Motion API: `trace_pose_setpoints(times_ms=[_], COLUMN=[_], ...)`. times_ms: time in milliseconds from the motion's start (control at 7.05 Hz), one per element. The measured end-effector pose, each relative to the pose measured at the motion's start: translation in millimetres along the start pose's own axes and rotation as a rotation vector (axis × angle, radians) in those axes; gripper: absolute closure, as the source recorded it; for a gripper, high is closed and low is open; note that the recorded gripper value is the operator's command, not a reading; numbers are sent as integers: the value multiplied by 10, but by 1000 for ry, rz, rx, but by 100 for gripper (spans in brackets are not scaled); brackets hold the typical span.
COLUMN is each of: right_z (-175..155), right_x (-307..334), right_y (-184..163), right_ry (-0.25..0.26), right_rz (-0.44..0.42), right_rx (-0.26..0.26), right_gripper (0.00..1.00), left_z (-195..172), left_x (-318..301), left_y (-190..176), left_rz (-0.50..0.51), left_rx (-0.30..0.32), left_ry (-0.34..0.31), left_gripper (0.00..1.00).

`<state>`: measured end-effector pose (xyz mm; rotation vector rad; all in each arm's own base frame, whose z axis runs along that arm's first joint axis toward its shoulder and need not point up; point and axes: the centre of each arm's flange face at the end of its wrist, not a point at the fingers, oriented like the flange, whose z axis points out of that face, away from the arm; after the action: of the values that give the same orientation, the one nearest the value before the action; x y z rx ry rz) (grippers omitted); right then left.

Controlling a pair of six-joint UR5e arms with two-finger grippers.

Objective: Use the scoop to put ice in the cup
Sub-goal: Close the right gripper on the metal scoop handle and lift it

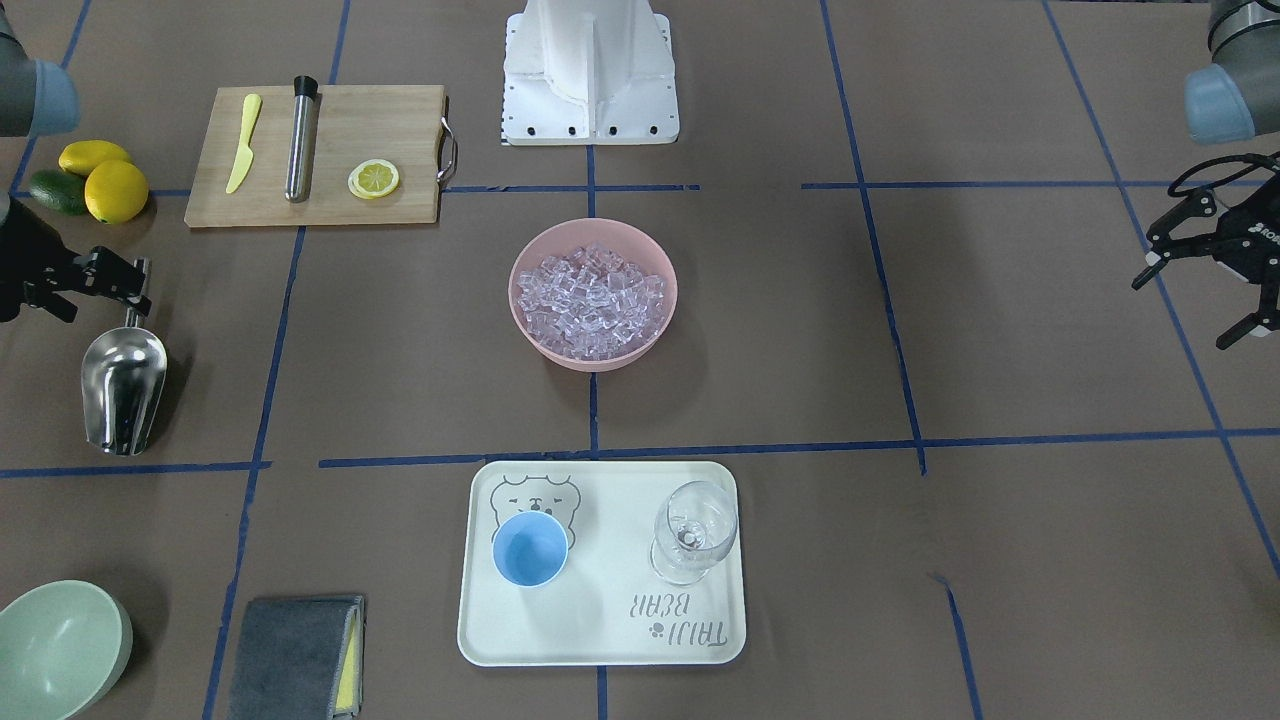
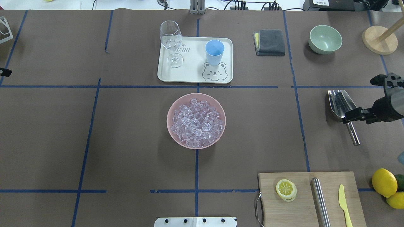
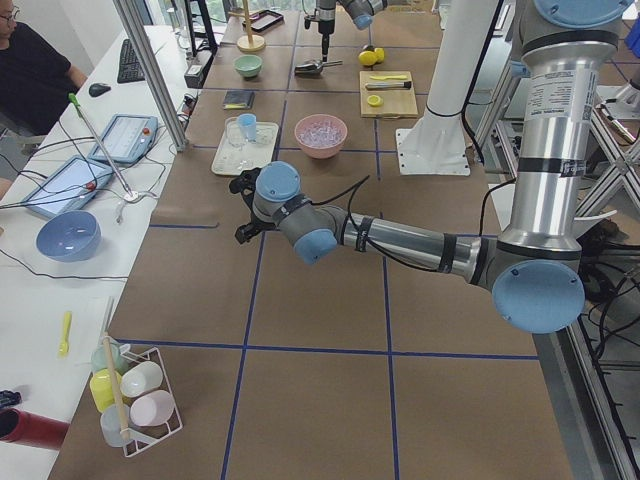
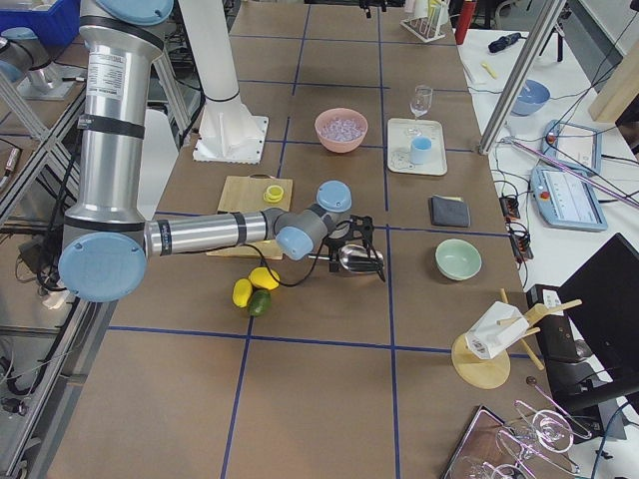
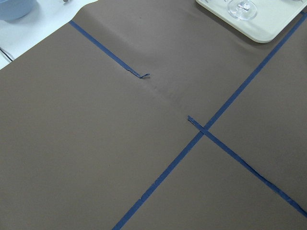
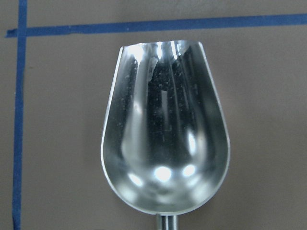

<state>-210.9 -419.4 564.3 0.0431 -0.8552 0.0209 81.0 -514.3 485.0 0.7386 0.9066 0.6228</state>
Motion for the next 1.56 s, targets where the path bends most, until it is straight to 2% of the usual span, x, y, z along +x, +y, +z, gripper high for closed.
trace_pose_setpoints(times_ms=[284,709,851,993,1276,1560], right_z=[55,248,336,382,385,335], right_x=[-195,-190,-174,-161,-169,-179], right_y=[123,219,211,209,212,234], right_ry=[64,96,101,103,95,88], right_rz=[-9,-15,-16,-15,-13,-14], right_rx=[-26,-65,-76,-84,-91,-91], right_gripper=[0,0,6,23,42,45], left_z=[8,9,10,9,6,-1], left_x=[1,-1,-1,2,6,13], left_y=[3,2,1,0,-8,-23], left_rz=[7,7,7,7,10,13], left_rx=[4,4,3,3,5,7], left_ry=[1,1,1,1,1,1], left_gripper=[0,0,0,0,0,0])
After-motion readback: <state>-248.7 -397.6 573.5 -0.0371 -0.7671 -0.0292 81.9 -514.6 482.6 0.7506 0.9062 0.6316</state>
